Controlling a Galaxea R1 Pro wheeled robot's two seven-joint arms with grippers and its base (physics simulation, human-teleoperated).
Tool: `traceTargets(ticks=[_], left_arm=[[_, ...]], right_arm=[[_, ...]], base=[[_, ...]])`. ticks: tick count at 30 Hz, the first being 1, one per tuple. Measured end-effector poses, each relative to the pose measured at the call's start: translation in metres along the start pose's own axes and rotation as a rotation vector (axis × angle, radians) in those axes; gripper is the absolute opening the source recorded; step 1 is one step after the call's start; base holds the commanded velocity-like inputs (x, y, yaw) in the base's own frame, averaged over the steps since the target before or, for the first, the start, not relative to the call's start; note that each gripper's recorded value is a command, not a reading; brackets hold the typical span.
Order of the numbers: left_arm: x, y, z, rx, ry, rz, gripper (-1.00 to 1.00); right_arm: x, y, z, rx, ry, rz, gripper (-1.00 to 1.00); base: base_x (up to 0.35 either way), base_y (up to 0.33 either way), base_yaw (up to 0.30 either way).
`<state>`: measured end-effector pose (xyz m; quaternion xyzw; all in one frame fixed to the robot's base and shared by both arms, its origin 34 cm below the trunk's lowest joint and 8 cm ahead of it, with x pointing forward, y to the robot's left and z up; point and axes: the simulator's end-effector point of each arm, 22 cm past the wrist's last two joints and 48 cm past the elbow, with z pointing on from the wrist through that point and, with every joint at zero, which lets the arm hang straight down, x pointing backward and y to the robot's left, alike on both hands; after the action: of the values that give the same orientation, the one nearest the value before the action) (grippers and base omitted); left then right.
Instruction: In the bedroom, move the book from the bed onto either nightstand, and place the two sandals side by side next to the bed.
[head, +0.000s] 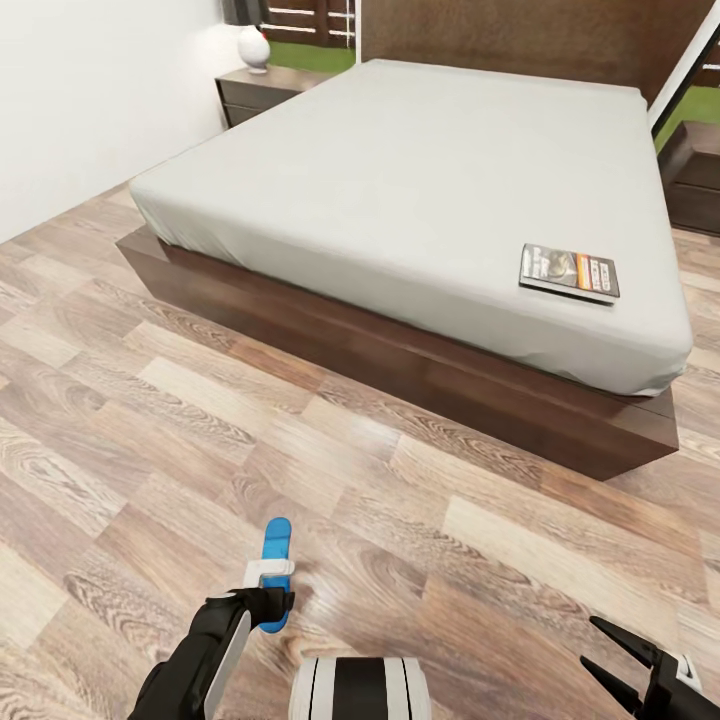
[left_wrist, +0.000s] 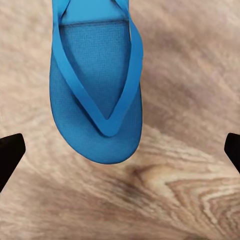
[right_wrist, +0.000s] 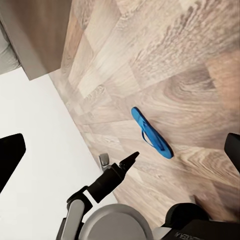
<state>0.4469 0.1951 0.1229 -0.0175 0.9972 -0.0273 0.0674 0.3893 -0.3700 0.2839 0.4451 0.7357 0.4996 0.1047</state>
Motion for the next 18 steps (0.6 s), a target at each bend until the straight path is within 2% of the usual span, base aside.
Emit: traceTargets(ticks=[9,18], left_arm=[[-0.0016,0.001,0.0,-0.002,-0.007,0.001,1.0],[-0.0041,0.0021,-0.0001,-0.004,-0.019,0.0,1.0]], right_arm=[[0.0002,0.0,0.0001,0.0,0.0,0.0,1.0],[0.0002,0.0006,0.0003,-0.001,0.001,-0.001,1.0]], base=[[0.013,0.0,0.0],[0.173,0.0,0.0]])
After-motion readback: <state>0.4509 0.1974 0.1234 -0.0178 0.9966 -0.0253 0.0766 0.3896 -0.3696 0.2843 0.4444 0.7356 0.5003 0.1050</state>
